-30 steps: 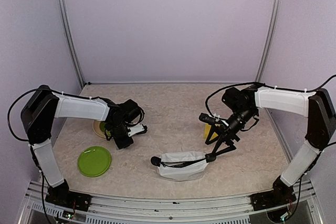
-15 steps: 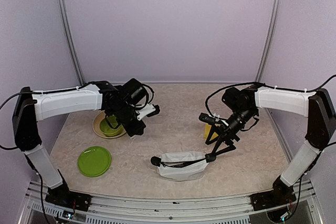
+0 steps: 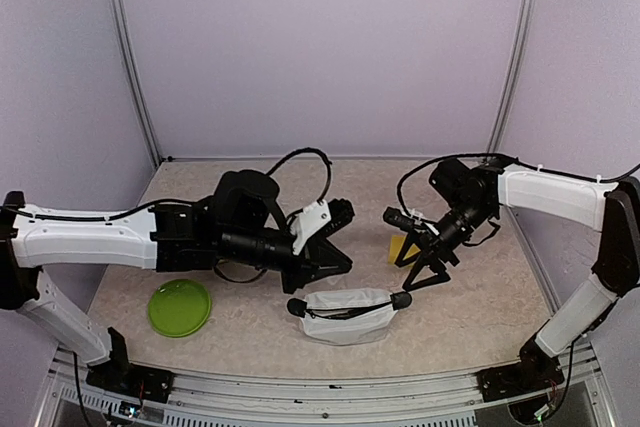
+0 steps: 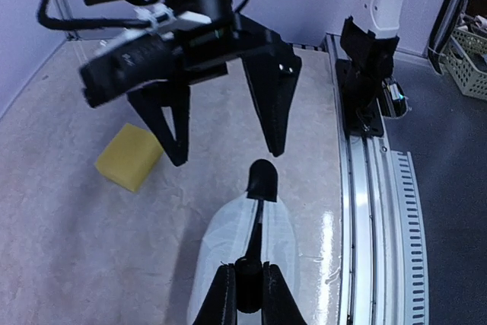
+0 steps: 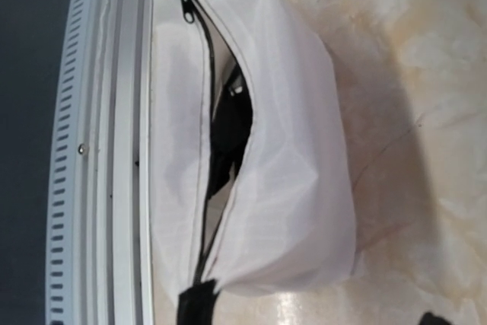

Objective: Sort the hair-cutting tools

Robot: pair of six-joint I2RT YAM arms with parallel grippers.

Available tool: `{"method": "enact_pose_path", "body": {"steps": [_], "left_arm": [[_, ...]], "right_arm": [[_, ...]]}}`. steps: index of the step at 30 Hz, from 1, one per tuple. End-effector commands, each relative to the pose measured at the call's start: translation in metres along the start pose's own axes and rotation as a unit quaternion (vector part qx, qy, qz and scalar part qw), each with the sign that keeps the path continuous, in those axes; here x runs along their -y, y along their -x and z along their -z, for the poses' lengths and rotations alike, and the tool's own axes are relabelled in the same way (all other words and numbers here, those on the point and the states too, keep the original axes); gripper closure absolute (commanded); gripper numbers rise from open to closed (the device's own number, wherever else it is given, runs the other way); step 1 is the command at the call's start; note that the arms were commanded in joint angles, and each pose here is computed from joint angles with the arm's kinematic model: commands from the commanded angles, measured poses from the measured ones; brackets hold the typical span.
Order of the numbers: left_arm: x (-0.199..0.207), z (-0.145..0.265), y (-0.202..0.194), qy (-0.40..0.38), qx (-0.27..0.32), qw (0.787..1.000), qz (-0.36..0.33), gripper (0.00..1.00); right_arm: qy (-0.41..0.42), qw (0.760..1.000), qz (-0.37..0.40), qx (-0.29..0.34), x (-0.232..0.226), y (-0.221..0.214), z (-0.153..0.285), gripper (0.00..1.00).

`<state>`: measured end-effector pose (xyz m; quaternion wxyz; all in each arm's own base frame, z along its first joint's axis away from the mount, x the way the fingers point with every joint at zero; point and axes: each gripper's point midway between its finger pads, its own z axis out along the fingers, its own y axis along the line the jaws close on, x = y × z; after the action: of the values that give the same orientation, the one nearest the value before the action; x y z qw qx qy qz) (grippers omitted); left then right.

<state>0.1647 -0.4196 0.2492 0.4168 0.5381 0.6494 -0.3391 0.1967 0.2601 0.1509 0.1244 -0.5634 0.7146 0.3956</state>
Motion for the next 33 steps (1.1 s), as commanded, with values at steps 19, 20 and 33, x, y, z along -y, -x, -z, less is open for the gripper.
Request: {"method": "enact_pose_path", "body": {"steps": [19,20,33], "left_arm": [[0.019,-0.098,-0.108,-0.013,-0.111,0.993,-0.048,0.97],[0.017,-0.098,-0.110,-0.010,-0.115,0.992,-0.049,0.97],[0.009,-0.082,-0.095,0.040,-0.127,0.990,-0.051,0.56]], "right_arm": [[-0.007,1.000,-0.019,0.011,-0.004,-0.019,-0.002,0.00],[-0.006,1.000,-0.019,0.010,-0.004,-0.019,-0.003,0.00],[-0.049,0.999,0.006,0.005,0.007,-0.008,0.008,0.00]]}}
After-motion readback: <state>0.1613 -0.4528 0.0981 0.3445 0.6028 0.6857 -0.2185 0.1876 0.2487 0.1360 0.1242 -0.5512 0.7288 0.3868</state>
